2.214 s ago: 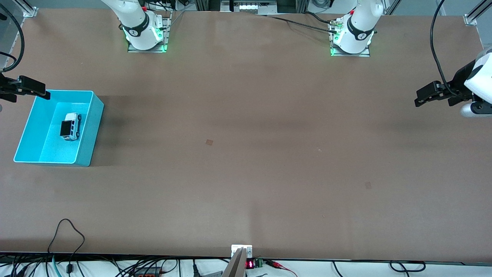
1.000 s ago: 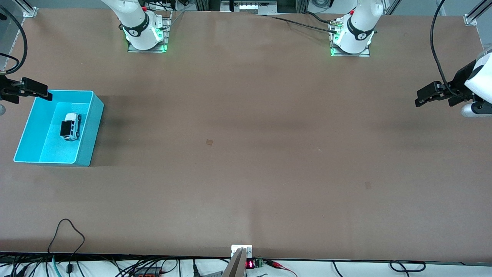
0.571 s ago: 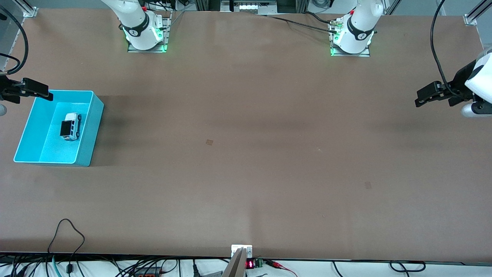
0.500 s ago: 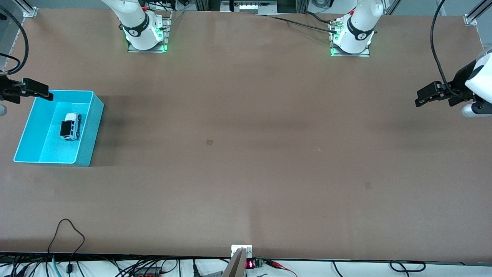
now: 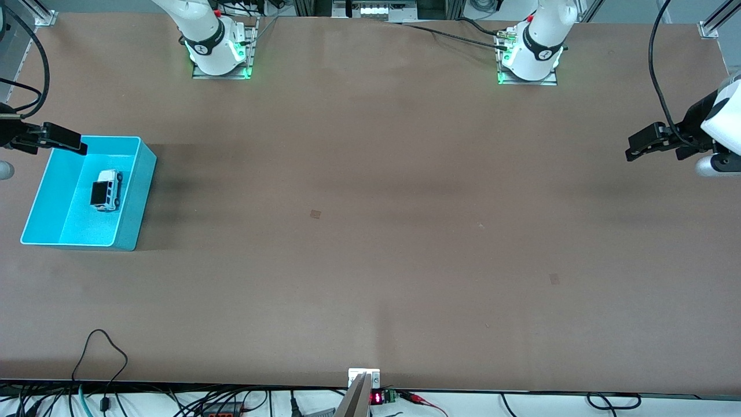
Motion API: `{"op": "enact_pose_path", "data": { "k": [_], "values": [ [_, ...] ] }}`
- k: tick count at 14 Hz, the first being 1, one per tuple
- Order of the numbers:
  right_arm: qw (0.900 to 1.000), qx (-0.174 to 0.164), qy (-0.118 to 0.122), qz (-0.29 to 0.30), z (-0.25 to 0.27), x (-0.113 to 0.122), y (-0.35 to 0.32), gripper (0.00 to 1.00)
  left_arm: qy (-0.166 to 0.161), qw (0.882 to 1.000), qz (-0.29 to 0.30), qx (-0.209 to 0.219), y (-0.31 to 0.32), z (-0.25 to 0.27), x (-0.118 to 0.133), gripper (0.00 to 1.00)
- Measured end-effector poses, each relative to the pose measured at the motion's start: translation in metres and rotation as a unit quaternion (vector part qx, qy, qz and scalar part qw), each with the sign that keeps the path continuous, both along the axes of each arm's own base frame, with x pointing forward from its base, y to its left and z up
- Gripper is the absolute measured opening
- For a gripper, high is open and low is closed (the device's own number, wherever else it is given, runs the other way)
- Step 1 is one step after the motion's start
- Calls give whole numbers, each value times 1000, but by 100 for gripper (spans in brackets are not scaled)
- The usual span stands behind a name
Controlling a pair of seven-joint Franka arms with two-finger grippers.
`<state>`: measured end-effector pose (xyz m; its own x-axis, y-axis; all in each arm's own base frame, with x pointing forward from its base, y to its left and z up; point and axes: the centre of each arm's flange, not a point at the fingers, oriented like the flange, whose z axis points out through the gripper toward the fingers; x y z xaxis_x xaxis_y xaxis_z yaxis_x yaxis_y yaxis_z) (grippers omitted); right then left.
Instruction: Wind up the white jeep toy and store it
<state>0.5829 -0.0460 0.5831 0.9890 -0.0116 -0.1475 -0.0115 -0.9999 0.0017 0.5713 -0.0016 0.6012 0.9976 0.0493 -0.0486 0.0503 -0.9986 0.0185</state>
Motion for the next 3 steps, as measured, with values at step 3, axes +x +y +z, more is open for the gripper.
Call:
{"op": "enact_pose_path", "data": {
  "k": [3],
  "values": [
    [1000,0,-3,0,0,1,0,100,0,1000,0,0,0,0,0,100]
  ]
}}
